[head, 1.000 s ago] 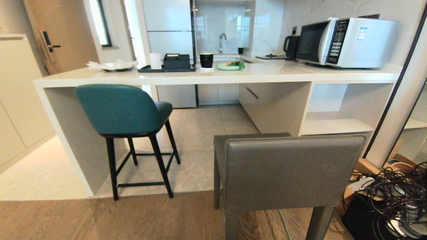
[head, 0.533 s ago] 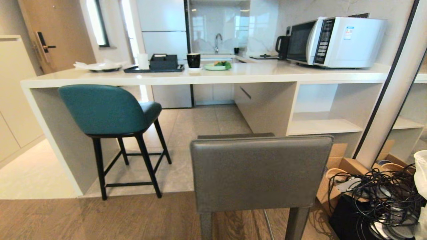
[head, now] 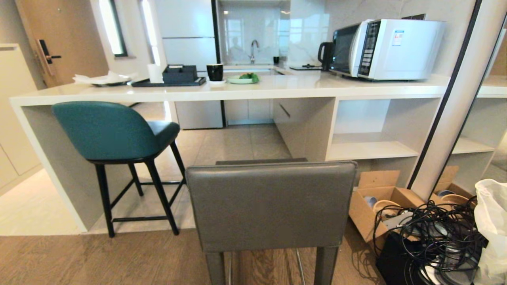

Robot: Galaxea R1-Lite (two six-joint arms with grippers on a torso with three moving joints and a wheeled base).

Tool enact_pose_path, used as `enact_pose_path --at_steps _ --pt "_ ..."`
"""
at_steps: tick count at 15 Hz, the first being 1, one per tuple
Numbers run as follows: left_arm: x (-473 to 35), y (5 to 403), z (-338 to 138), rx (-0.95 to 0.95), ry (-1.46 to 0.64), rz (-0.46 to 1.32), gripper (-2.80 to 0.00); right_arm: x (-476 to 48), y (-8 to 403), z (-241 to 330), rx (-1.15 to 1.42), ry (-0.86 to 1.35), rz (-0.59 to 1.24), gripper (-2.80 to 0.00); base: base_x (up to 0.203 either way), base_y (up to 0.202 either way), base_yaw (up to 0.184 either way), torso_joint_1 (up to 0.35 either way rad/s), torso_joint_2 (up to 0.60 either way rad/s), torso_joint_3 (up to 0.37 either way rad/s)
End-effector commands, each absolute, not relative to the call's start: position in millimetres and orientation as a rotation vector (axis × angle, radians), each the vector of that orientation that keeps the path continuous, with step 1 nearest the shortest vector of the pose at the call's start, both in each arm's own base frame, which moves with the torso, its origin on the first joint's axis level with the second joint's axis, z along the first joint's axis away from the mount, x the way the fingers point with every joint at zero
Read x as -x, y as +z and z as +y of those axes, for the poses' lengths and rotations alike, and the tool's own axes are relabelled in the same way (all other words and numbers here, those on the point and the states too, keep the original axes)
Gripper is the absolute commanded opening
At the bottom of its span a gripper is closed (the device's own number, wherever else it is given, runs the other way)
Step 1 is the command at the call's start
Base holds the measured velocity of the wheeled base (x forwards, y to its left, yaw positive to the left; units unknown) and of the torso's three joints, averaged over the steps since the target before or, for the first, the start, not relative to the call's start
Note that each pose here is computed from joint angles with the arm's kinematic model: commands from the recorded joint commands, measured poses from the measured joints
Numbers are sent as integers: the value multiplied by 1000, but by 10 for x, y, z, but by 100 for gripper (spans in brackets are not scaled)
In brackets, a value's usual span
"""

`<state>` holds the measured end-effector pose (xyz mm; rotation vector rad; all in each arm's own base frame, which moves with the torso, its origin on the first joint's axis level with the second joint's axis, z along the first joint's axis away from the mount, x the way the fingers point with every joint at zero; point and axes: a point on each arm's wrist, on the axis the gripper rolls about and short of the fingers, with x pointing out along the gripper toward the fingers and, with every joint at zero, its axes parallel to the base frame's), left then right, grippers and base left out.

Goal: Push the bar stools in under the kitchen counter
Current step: Push the gray chair back under the dining table

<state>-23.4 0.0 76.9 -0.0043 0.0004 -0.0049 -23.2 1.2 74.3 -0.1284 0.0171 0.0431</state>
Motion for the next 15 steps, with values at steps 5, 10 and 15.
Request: enact_pose_path --at_steps 5,10,15 --pt "233 769 0 5 -4 2 -280 232 742 12 130 44 17 -280 0 0 0 0 0 0" --pt "233 769 0 5 -5 2 -280 232 742 12 130 44 17 -280 157 0 1 3 -1 4" --pt "234 771 0 3 -3 2 -280 233 743 12 135 37 15 -280 129 0 4 3 3 -2"
